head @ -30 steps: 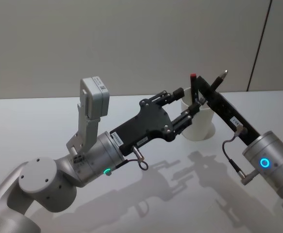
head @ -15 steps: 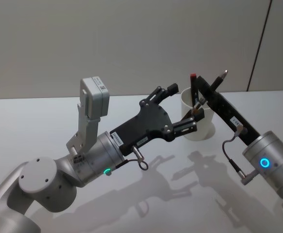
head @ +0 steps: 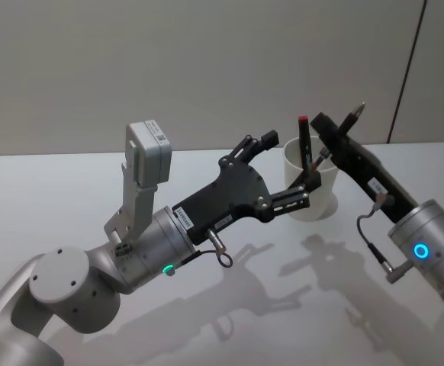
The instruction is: Place the pen into the pen holder.
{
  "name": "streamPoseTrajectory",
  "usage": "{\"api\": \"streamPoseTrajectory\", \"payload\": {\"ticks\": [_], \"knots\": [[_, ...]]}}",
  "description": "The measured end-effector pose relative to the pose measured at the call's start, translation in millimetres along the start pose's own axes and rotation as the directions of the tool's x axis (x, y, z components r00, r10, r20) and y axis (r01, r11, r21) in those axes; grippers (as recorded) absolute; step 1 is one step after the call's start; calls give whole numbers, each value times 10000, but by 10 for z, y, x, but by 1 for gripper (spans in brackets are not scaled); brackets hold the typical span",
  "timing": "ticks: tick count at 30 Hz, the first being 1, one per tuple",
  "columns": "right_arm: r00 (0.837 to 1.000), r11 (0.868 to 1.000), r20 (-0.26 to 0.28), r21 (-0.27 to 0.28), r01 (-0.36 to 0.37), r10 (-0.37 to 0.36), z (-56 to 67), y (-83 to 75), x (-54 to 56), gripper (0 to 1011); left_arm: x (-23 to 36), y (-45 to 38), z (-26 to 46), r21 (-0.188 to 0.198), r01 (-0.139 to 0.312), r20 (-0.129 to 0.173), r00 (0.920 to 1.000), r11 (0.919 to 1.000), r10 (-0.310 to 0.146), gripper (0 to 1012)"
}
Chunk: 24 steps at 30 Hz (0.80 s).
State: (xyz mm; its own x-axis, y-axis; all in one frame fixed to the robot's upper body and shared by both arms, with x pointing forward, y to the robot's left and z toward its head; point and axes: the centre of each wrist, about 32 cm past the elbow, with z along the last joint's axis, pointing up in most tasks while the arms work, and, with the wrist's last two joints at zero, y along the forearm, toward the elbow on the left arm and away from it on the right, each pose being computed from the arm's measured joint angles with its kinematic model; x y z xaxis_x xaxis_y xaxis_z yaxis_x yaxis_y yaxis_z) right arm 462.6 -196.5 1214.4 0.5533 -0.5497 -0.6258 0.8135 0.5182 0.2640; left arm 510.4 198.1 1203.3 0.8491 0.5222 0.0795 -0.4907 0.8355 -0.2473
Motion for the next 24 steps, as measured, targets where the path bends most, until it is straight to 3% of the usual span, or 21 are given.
{"api": "streamPoseTrajectory", "payload": {"ticks": [5, 10, 12, 18, 24], "knots": [[9975, 9999, 703, 102, 7, -14, 57, 7, 28, 121, 0, 0, 0, 0, 0, -1, 10000, 10000, 0, 1001], [9843, 9997, 1765, 252, -18, -27, 146, 29, 73, 121, 0, 0, 0, -1, 0, 0, 10000, 10000, 0, 1001], [9816, 9996, 1908, 275, -24, -29, 160, 34, 80, 121, 0, 0, 0, 0, 0, -1, 10000, 10000, 0, 1001], [9499, 9989, 3125, 456, -99, -49, 261, 76, 141, 121, 0, 0, 0, 0, 0, -1, 10000, 10000, 0, 1001], [9024, 9974, 4309, 677, -235, -80, 363, 148, 224, 121, 0, 0, 0, -1, 0, -1, 10000, 10000, 0, 1001]]}}
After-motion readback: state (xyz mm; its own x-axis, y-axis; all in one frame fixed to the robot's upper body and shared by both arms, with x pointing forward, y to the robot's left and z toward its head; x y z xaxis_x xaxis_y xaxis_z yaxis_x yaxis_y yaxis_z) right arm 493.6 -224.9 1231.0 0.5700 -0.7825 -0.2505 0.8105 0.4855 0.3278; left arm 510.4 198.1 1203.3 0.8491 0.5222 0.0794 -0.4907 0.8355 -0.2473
